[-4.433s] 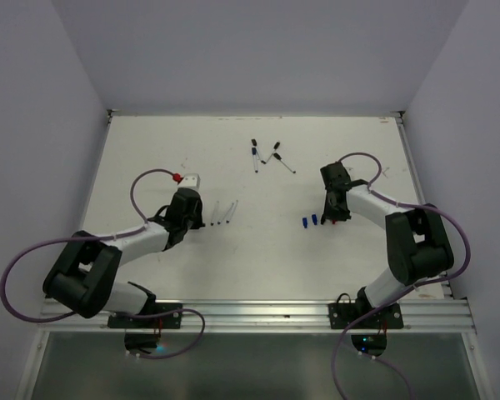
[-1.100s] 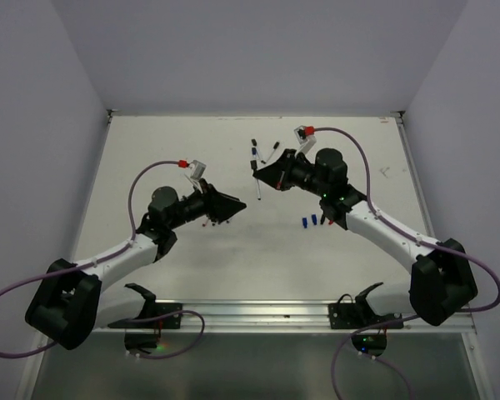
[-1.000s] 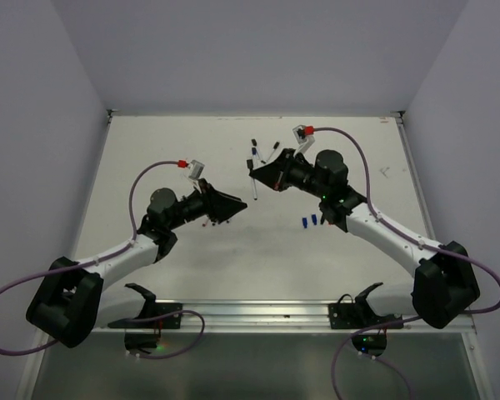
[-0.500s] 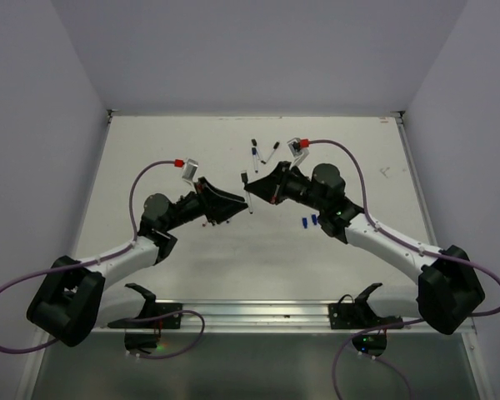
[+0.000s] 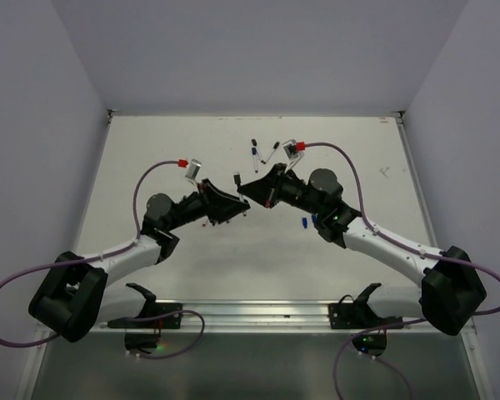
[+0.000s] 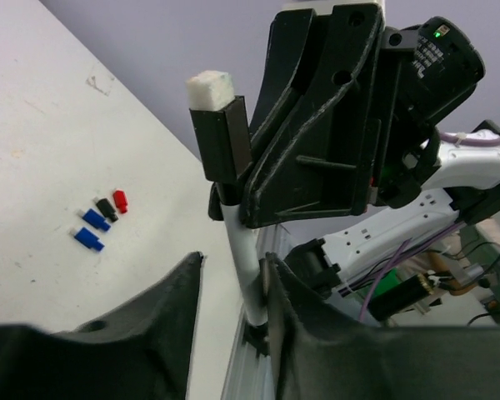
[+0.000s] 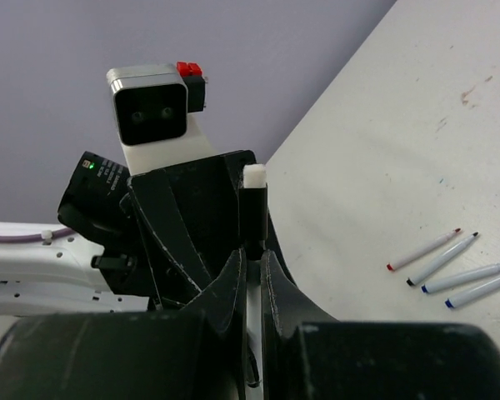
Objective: Open the pen caps
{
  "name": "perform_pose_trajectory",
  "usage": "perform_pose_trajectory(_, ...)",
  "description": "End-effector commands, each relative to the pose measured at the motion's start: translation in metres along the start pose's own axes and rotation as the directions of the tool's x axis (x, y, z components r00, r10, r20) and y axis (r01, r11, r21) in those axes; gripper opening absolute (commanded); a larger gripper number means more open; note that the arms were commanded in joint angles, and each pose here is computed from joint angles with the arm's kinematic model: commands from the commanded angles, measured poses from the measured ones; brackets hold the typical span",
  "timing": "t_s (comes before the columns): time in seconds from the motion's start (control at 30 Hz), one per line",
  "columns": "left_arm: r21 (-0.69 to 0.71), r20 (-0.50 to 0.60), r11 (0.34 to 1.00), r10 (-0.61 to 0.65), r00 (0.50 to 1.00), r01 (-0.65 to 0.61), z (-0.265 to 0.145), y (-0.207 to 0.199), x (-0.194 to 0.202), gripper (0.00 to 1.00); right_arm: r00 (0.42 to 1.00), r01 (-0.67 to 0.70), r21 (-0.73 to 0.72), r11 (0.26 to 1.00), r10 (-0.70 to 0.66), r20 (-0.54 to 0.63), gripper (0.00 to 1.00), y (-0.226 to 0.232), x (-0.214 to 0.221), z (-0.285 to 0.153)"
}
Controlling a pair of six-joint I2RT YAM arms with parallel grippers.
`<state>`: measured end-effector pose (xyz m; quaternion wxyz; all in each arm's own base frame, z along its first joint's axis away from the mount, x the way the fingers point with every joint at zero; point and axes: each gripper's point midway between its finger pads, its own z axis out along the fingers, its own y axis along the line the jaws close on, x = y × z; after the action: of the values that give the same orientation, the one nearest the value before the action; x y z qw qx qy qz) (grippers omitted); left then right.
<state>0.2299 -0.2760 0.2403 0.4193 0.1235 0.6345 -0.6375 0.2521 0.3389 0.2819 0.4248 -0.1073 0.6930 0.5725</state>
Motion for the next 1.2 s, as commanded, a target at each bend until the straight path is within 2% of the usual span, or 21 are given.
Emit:
perform_pose_trajectory(0.0, 0.068, 0.011, 0.997, 0.037, 0.999, -0.038, 0.008, -0.018, -0.013, 0.38, 0.996, 0.041, -0.042, 0.998, -0.037, 0.082, 0.00, 0.015, -0.017, 0.003)
perform_pose_trajectory(0.03, 0.075, 0.007, 0.996, 0.038, 0.999, -0.039, 0.008, -0.020, -0.012, 0.23, 0.996, 0.046, -0.044, 0.998, -0.042, 0.080, 0.00, 0.015, -0.017, 0.003)
perform_pose_trajectory(0.13, 0.086, -0.008, 0.996, 0.032, 0.999, -0.031, 0.008, -0.021, -0.009, 0.00, 0.996, 0.066, -0.039, 0.997, -0.063, 0.064, 0.00, 0.014, -0.015, 0.005)
perform_pose_trajectory(0.2, 0.095, -0.016, 0.995, 0.041, 0.999, -0.039, 0.007, -0.024, -0.009, 0.00, 0.994, 0.091, 0.001, 0.996, -0.091, 0.063, 0.02, 0.008, -0.017, 0.004)
perform_pose_trajectory(0.23, 0.075, -0.033, 0.996, 0.041, 0.999, -0.039, 0.007, -0.019, -0.005, 0.00, 0.992, 0.108, 0.008, 0.994, -0.109, 0.065, 0.09, 0.010, -0.020, 0.001)
perform_pose_trajectory(0.27, 0.068, -0.038, 0.997, 0.051, 0.998, -0.048, 0.007, -0.019, -0.006, 0.00, 0.992, 0.116, 0.035, 0.993, -0.118, 0.052, 0.25, 0.009, -0.022, 0.001)
perform_pose_trajectory(0.37, 0.029, -0.072, 0.998, 0.064, 0.995, -0.062, 0.004, -0.010, 0.002, 0.00, 0.984, 0.174, 0.056, 0.983, -0.175, 0.017, 0.40, 0.012, -0.028, 0.001)
perform_pose_trajectory(0.53, 0.025, -0.095, 0.998, 0.065, 0.993, -0.063, 0.002, -0.009, 0.007, 0.00, 0.977, 0.213, 0.030, 0.977, -0.213, -0.024, 0.43, 0.017, -0.028, 0.008)
perform_pose_trajectory(0.93, 0.058, -0.103, 0.994, 0.099, 0.990, -0.093, 0.001, -0.020, 0.003, 0.00, 0.980, 0.188, -0.034, 0.982, -0.189, -0.062, 0.41, 0.017, -0.018, 0.023)
perform_pose_trajectory(1.03, 0.090, -0.121, 0.991, 0.108, 0.987, -0.097, -0.001, -0.026, 0.007, 0.00, 0.979, 0.190, -0.058, 0.980, -0.193, -0.068, 0.36, 0.020, -0.017, 0.026)
perform_pose_trajectory(1.13, 0.097, -0.130, 0.990, 0.116, 0.985, -0.104, -0.002, -0.027, 0.008, 0.00, 0.977, 0.193, -0.060, 0.979, -0.198, -0.082, 0.00, 0.018, -0.015, 0.029)
perform_pose_trajectory(1.17, 0.067, -0.112, 0.992, 0.117, 0.987, -0.110, -0.001, -0.024, 0.004, 0.00, 0.976, 0.195, -0.032, 0.980, -0.197, -0.098, 0.00, 0.013, -0.015, 0.029)
